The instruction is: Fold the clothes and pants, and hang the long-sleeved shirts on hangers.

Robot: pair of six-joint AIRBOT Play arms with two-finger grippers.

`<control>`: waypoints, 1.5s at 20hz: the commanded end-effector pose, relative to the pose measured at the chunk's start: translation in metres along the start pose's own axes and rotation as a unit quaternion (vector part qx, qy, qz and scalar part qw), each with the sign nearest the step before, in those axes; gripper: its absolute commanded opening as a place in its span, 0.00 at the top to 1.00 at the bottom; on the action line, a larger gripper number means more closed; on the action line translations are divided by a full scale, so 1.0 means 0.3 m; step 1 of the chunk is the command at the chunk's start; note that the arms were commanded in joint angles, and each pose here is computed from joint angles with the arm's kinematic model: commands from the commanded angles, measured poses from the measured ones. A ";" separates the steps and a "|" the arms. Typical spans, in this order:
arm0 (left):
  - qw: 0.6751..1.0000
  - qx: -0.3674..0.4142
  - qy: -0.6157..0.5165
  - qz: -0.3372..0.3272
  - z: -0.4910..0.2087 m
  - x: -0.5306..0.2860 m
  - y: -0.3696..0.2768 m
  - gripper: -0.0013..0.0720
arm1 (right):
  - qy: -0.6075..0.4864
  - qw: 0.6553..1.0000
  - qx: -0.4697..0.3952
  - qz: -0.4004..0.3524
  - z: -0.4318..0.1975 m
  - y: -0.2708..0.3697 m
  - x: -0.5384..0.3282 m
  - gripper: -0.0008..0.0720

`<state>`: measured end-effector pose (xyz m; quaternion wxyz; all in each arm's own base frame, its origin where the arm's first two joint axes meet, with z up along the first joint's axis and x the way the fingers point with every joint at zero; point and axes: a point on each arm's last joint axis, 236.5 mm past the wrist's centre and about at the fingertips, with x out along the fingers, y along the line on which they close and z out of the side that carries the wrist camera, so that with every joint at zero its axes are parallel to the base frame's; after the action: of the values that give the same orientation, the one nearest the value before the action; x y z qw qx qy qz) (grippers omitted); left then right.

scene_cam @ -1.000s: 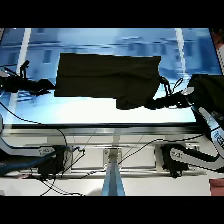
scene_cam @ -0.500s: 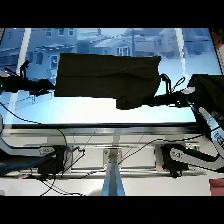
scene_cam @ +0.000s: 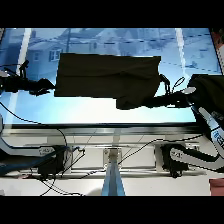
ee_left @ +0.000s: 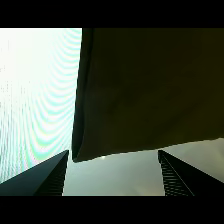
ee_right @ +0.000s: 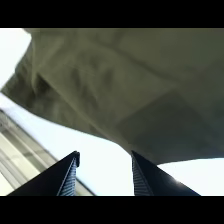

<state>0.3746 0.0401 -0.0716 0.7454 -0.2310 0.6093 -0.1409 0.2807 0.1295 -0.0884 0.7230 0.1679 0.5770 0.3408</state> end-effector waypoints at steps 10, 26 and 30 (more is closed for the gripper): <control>1.000 0.000 0.000 0.000 0.000 0.001 0.000 0.14 | -0.022 0.995 0.083 -0.060 -0.008 -0.144 -0.038 0.48; 1.000 -0.002 0.018 0.010 -0.042 0.019 0.024 0.14 | -0.043 0.999 0.018 -0.015 0.053 -0.031 0.056 0.58; 0.999 -0.012 0.031 0.006 -0.081 0.041 0.027 0.14 | -0.052 0.998 0.020 -0.027 0.067 -0.050 0.054 0.96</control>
<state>0.3591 0.0386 -0.0851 0.7307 -0.2286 0.6284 -0.1374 0.3020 0.1353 -0.1027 0.7516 0.1858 0.5533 0.3073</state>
